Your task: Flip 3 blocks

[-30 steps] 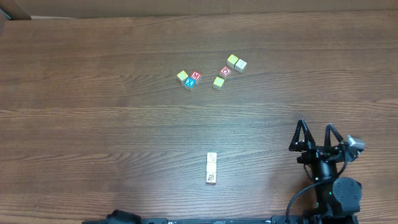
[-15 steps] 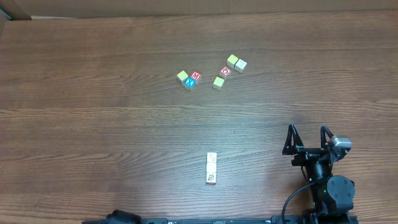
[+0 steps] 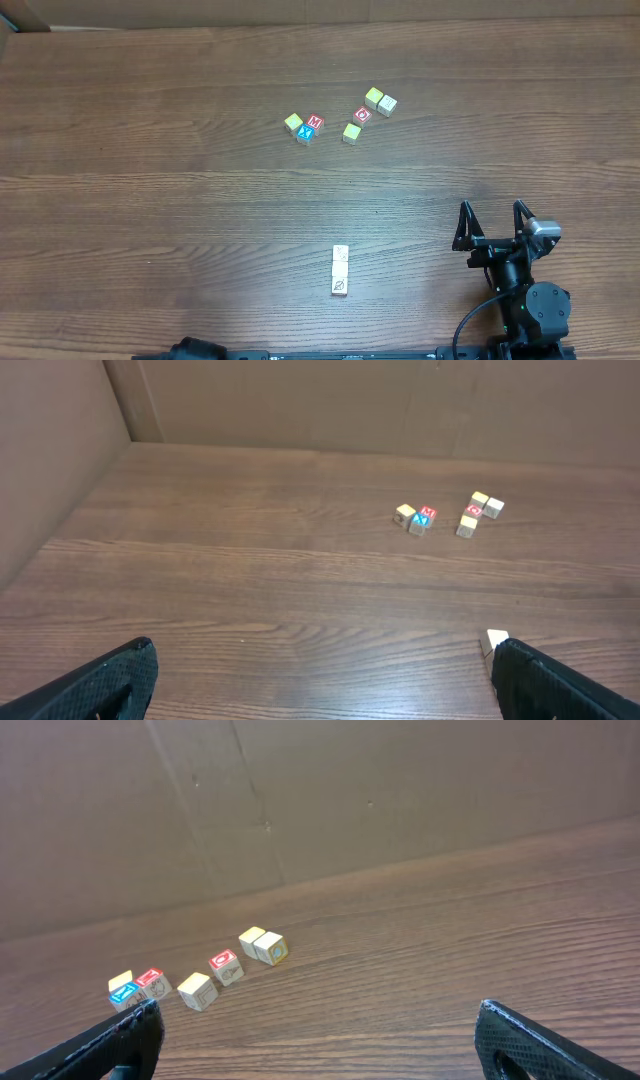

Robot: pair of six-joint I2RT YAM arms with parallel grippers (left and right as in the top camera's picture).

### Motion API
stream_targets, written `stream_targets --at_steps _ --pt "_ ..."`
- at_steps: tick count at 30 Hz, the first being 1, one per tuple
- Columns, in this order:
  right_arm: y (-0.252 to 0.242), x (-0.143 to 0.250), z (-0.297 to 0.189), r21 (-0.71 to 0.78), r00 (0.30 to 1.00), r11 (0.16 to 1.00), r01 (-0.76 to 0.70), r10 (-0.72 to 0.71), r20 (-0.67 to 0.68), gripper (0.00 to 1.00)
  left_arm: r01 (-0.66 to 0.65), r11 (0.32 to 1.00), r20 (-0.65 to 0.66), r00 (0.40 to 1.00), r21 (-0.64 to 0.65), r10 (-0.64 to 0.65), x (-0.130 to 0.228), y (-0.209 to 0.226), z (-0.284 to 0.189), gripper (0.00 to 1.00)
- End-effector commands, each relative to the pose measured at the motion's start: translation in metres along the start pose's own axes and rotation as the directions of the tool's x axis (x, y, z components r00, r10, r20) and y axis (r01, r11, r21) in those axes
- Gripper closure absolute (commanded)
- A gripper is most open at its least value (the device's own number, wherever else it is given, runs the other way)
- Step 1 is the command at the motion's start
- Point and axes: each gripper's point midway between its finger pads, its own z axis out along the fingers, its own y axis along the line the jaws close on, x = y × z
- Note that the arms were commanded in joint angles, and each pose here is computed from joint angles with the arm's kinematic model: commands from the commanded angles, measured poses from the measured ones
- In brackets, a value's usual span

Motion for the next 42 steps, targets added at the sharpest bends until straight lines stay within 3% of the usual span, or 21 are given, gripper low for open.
stream_targets --at_steps 1,27,31,36,42 --pt "0.003 -0.001 0.0 -0.017 1.0 1.0 0.009 -0.008 0.01 0.0 -0.006 1.0 0.0 1.0 -0.002 0.006 -0.001 0.0 0.0 0.0" --pt "0.003 -0.001 0.0 -0.017 1.0 1.0 0.009 -0.009 0.01 0.0 -0.006 1.0 0.0 1.0 0.007 0.006 -0.001 -0.002 0.0 0.0" --pt "0.003 -0.001 0.0 -0.017 1.0 1.0 0.009 -0.009 0.01 0.0 0.061 0.997 0.034 0.997 0.046 -0.063 -0.012 -0.01 0.004 0.0" --pt "0.003 -0.001 0.0 -0.017 1.0 1.0 0.009 -0.009 0.01 0.0 0.115 0.992 0.084 0.989 0.048 -0.118 -0.031 -0.021 0.032 0.0" --pt "0.003 -0.001 0.0 -0.017 1.0 1.0 0.009 -0.009 0.01 0.0 0.17 0.985 0.147 0.974 0.018 -0.171 -0.046 -0.041 0.097 0.0"
